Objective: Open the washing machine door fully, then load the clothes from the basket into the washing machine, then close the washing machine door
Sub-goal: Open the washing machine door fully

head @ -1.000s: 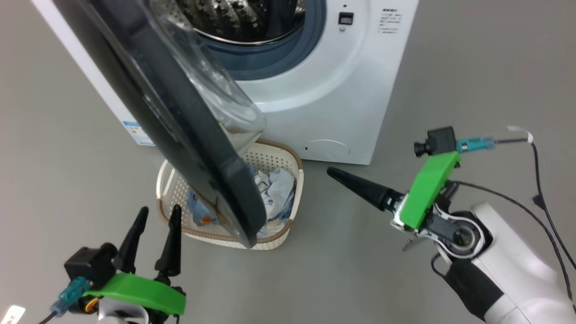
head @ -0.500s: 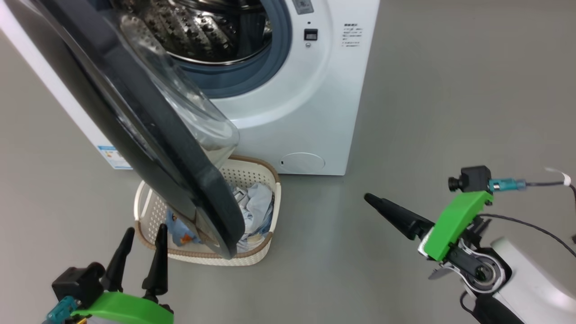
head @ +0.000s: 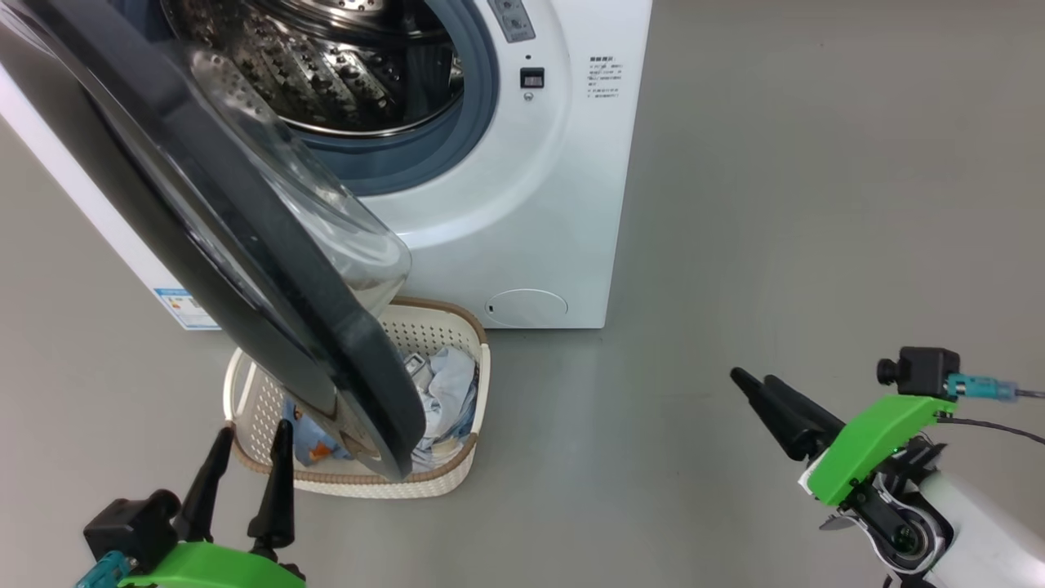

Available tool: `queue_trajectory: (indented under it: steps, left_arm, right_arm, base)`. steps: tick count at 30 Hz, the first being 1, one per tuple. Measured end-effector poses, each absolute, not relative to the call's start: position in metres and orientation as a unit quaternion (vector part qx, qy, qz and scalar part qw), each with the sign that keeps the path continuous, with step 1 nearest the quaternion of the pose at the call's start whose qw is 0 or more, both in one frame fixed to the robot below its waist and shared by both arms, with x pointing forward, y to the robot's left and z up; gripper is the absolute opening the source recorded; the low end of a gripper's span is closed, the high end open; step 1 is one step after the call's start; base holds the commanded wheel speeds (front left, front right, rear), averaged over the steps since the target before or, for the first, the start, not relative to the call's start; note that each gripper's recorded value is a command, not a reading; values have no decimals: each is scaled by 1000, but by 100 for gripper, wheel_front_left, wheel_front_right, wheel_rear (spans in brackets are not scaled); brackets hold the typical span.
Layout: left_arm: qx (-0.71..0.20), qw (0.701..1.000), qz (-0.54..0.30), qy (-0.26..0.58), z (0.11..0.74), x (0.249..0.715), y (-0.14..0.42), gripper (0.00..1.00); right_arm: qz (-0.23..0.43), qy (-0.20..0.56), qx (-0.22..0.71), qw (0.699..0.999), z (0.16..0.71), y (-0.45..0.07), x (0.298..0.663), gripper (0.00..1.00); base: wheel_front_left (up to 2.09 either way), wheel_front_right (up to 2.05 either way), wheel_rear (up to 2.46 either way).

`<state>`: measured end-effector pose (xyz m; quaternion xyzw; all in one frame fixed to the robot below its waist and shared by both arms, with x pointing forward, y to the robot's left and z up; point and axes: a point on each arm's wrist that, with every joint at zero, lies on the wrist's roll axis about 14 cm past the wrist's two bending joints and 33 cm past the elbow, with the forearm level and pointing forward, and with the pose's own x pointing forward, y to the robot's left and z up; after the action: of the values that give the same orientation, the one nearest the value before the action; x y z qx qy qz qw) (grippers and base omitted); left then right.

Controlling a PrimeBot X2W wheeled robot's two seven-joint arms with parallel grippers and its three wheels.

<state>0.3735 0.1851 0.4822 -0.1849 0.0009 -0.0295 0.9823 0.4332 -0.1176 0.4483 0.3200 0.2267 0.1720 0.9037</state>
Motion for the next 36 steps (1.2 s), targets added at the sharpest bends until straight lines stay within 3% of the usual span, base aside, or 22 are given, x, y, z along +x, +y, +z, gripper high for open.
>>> queue_trajectory:
  steps: [14,20,36]
  left_arm:
    - [-185,982,-26,-2,484,368,188,100]
    - [-185,982,-24,-4,484,367,189,100]
    - [-184,983,-23,-9,488,366,190,100]
  right_arm:
    - [137,163,220,952,440,-152,431,100]
    - [137,104,172,970,468,-161,447,100]
    - [94,42,117,988,475,-177,427,100]
  base:
    - [0,0,0]
    - [0,0,0]
    - [0,0,0]
